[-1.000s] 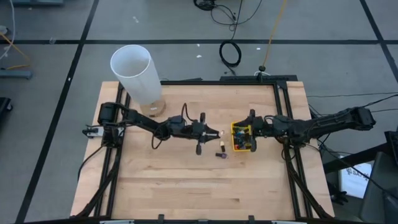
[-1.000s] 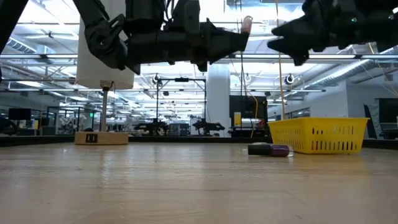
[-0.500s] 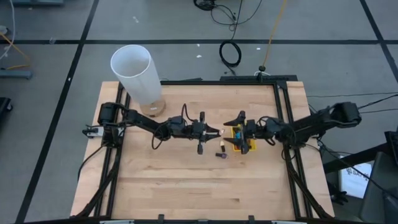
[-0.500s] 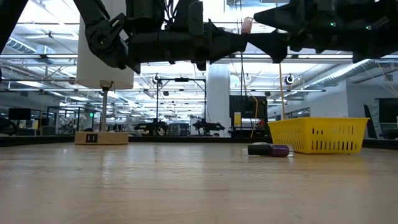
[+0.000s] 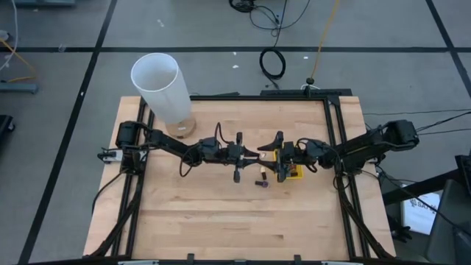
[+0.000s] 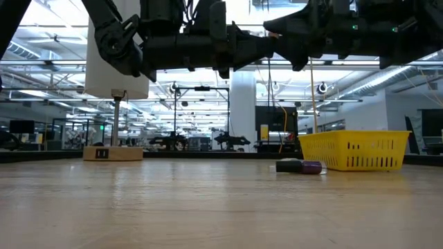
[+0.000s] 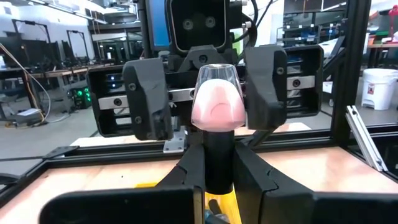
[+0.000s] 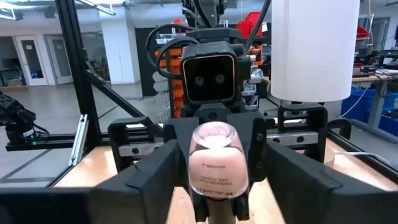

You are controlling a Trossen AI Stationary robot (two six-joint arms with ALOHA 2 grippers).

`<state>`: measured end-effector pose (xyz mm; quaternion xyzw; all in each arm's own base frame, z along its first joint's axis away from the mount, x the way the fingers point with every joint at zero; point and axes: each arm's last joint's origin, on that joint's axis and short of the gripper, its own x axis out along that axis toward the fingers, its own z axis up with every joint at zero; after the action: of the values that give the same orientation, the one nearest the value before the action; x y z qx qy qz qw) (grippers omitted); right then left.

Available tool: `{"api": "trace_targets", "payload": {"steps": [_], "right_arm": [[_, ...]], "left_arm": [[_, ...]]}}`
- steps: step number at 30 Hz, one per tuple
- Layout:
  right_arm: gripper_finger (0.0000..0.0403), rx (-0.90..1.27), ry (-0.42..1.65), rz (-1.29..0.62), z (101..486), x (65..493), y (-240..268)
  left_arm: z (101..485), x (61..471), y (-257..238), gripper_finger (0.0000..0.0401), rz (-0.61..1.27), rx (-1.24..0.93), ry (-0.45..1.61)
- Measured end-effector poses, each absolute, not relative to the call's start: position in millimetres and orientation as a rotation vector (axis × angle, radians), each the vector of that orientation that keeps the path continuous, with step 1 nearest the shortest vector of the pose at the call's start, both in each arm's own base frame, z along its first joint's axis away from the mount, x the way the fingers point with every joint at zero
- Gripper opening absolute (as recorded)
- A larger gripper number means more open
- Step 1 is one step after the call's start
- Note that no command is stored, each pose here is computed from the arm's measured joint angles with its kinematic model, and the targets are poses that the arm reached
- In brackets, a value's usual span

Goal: Pick & Place Nail Polish
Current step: Put the light pink nail polish into the yellow bin

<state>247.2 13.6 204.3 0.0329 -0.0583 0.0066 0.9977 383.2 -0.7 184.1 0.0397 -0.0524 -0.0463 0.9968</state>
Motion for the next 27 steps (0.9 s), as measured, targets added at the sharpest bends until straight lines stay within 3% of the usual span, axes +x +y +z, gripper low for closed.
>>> {"api": "trace_targets", "payload": {"steps": [6,12,22,27], "right_arm": [[0.0116,0.065,-0.118,0.014,204.5,247.3,13.6],[0.0108,0.043,-0.117,0.016,204.4,247.3,13.7],[0.0108,0.040,-0.065,0.009,210.4,239.7,12.7],[0.0108,0.045,-0.004,0.009,223.0,222.2,11.7]], "left_arm": [[184.0,383.2,-0.7,0.0035,-0.092,0.082,-0.105],[184.0,383.2,-0.7,0.0044,-0.092,0.081,-0.105],[181.5,383.8,-4.1,0.0179,0.040,-0.001,-0.070],[174.2,391.4,-6.1,0.0265,0.079,0.003,0.092]]}}
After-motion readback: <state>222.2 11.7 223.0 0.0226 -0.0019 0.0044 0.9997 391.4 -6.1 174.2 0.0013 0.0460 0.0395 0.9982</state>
